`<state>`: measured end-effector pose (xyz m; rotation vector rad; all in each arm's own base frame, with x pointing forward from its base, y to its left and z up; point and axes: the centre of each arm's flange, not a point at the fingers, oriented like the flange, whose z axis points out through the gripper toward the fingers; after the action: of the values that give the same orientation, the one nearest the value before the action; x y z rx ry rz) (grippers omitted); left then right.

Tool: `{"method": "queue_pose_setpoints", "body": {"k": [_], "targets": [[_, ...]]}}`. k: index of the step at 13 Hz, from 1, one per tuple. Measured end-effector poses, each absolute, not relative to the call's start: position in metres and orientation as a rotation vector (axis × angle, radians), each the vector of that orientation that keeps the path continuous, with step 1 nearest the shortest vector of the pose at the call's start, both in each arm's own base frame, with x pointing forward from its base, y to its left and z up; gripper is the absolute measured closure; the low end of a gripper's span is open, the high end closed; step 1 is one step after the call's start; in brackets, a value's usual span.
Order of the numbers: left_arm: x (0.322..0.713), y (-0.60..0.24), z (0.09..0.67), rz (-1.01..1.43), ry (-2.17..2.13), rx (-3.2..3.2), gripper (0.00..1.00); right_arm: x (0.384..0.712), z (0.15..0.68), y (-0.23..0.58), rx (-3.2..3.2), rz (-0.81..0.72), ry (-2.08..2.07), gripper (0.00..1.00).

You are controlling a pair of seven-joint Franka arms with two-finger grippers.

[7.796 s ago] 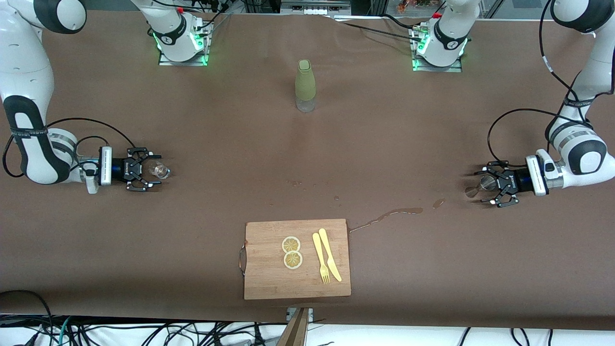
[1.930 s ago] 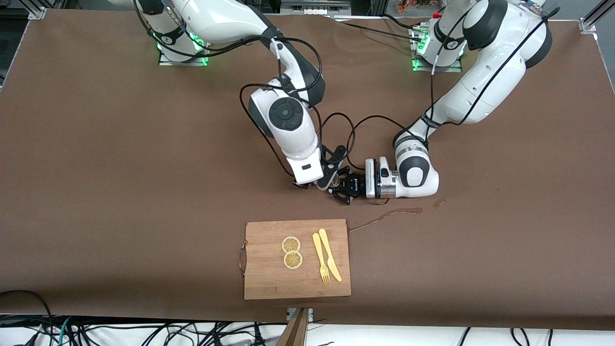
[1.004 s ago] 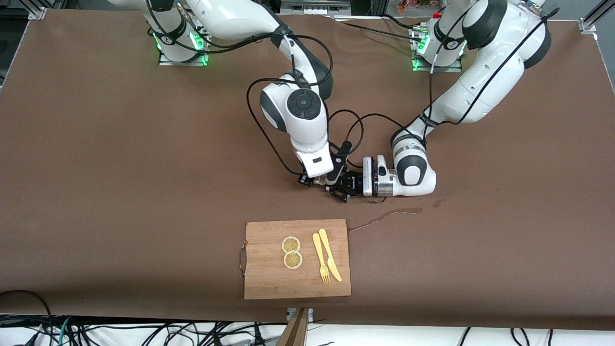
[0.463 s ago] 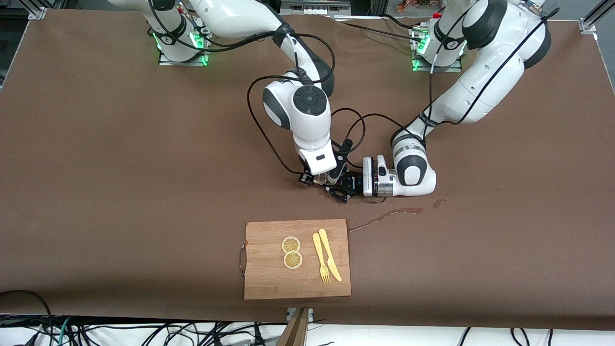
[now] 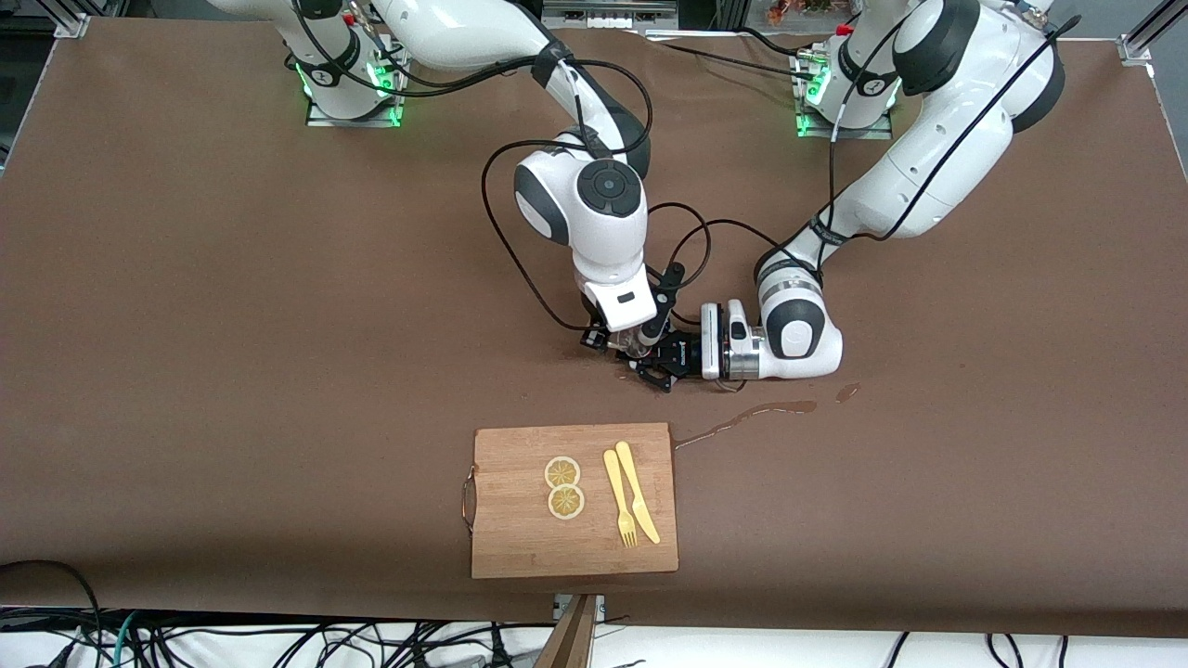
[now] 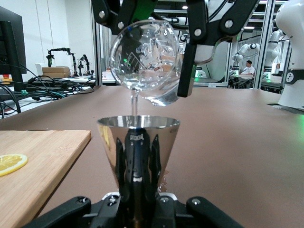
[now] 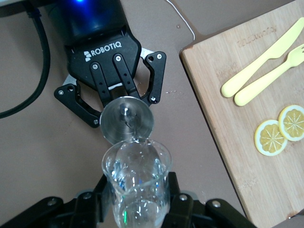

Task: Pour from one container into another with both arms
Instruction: 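Tilt the beaker with the right gripper, pouring liquid into the jigger, then tilt the beaker upright and pull both grippers apart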

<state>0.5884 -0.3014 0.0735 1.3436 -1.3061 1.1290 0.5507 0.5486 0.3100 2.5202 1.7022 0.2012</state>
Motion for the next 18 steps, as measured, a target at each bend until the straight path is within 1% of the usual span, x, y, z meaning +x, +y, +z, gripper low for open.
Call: {"method": "queue_pose_setpoints", "body": {"k": [3,6,9,11,13,15,18], "targets": [[0.588,-0.302,0.074,1.13,-1.304,1.344,0.92,0.551,0.312,0.549,2.522,0.204,1.702,0.51],[0.588,-0.302,0.074,1.13,-1.304,1.343,0.92,0.554,0.326,0.547,2.6,0.22,1.687,0.51],[0.589,-0.302,0.075,1.136,-1.291,1.349,0.92,0.569,0.337,0.531,2.705,0.223,1.705,0.51],[0.59,-0.302,0.075,1.142,-1.284,1.351,0.92,0.587,0.337,0.511,2.769,0.228,1.744,0.51],[0.591,-0.302,0.076,1.146,-1.284,1.351,0.92,0.615,0.338,0.478,2.861,0.26,1.77,0.51],[0.594,-0.301,0.079,1.153,-1.285,1.35,0.92,0.644,0.339,0.44,2.952,0.322,1.804,0.51],[0.601,-0.299,0.085,1.179,-1.264,1.36,0.92,0.682,0.327,0.37,3.075,0.457,1.863,0.51]]}}
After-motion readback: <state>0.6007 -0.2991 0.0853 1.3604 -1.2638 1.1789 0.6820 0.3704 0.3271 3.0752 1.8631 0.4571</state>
